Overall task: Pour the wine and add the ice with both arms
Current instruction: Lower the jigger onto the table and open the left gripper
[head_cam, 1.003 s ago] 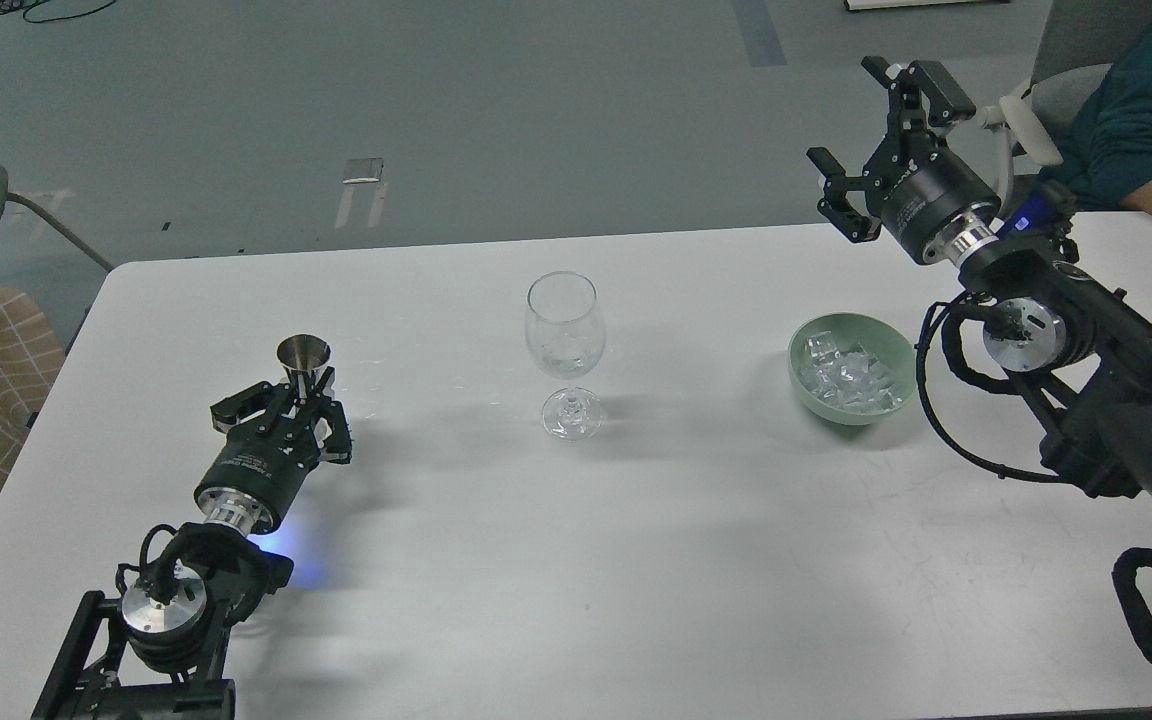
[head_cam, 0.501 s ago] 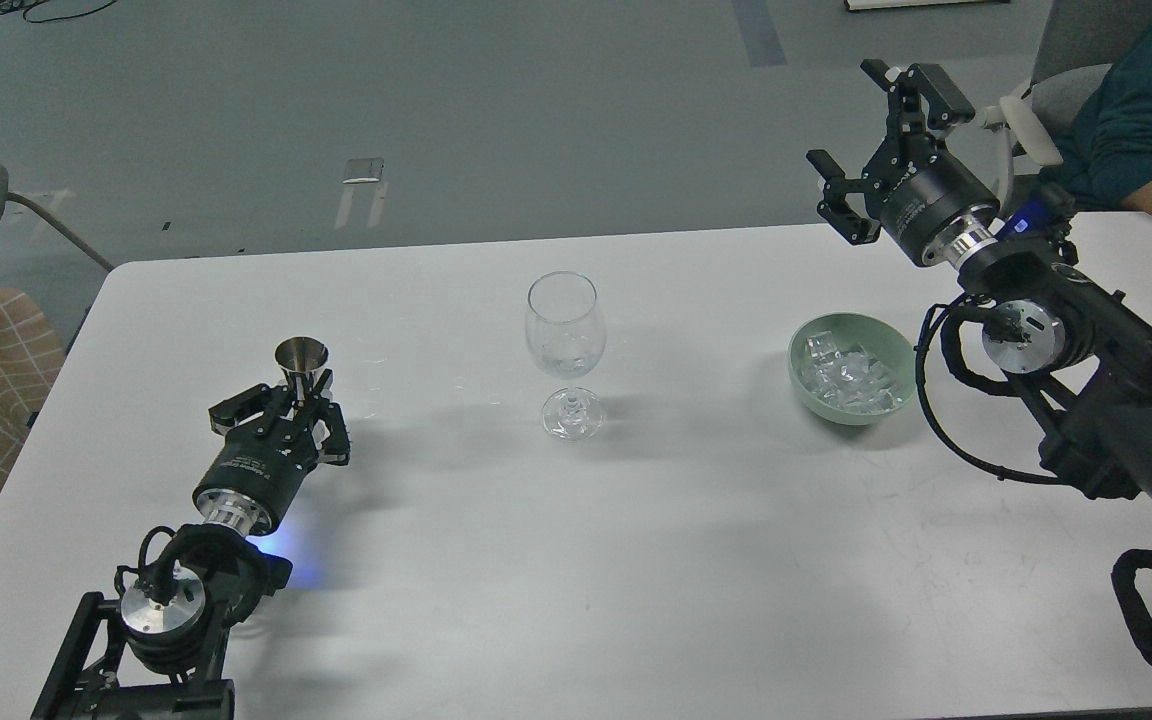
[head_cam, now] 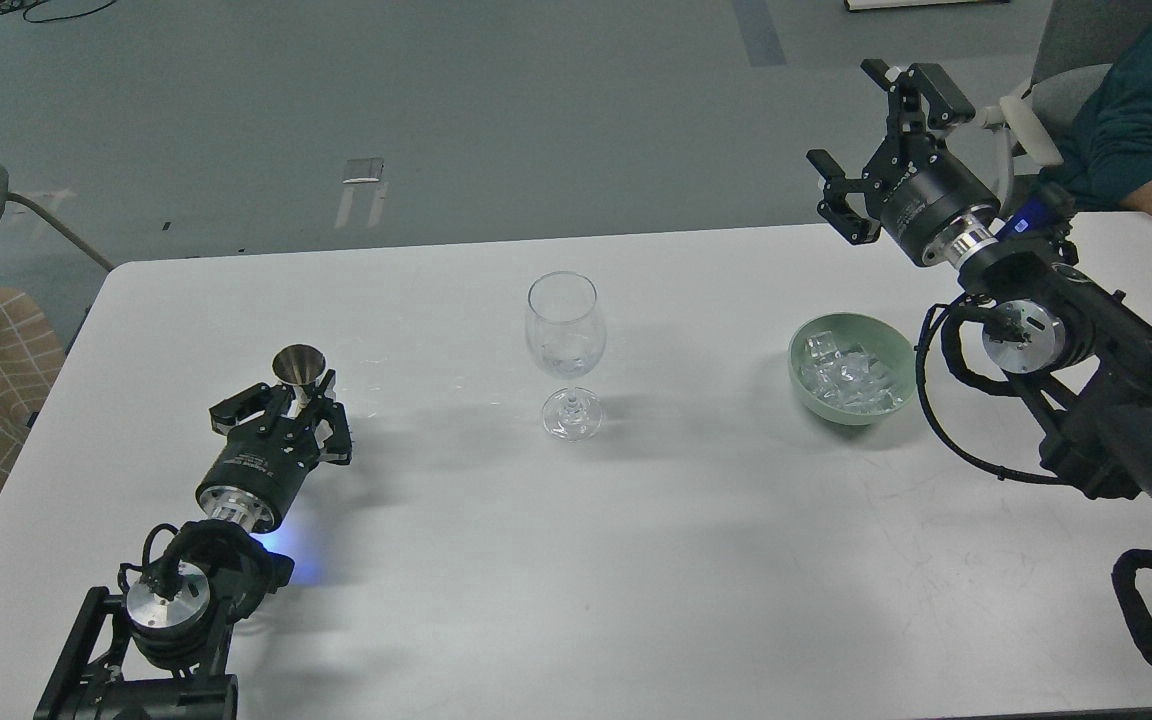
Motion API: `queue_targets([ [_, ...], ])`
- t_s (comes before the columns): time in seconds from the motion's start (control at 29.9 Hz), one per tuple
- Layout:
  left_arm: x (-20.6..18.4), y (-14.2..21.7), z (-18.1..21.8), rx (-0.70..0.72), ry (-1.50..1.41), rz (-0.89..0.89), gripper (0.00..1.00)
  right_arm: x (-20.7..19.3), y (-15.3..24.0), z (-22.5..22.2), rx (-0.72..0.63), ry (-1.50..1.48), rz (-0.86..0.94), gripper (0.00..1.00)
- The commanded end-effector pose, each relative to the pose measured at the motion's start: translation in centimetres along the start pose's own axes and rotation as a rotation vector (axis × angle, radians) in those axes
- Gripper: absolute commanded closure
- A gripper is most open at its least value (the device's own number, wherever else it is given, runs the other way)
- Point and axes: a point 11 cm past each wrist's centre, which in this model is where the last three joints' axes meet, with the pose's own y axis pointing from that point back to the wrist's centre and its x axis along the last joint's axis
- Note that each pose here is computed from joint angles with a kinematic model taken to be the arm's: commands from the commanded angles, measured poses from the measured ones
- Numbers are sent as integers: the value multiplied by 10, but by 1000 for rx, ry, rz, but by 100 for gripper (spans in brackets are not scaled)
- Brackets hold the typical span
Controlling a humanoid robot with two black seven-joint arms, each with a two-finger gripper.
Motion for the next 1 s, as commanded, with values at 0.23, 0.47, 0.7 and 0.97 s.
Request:
queue_targets([
  [0.23,-1,-2,0,2,-4,1,63,0,0,0,0,0,0,0],
  [0.47,2,-2,-1,4,-2,10,63,-1,0,0,0,-1,-1,0],
  [0.7,-1,-4,0,2,-4,4,62,-1,0,0,0,-1,-1,0],
  [0.97,-2,-4,0,2,-5,3,41,-1,0,0,0,-1,-1,0],
])
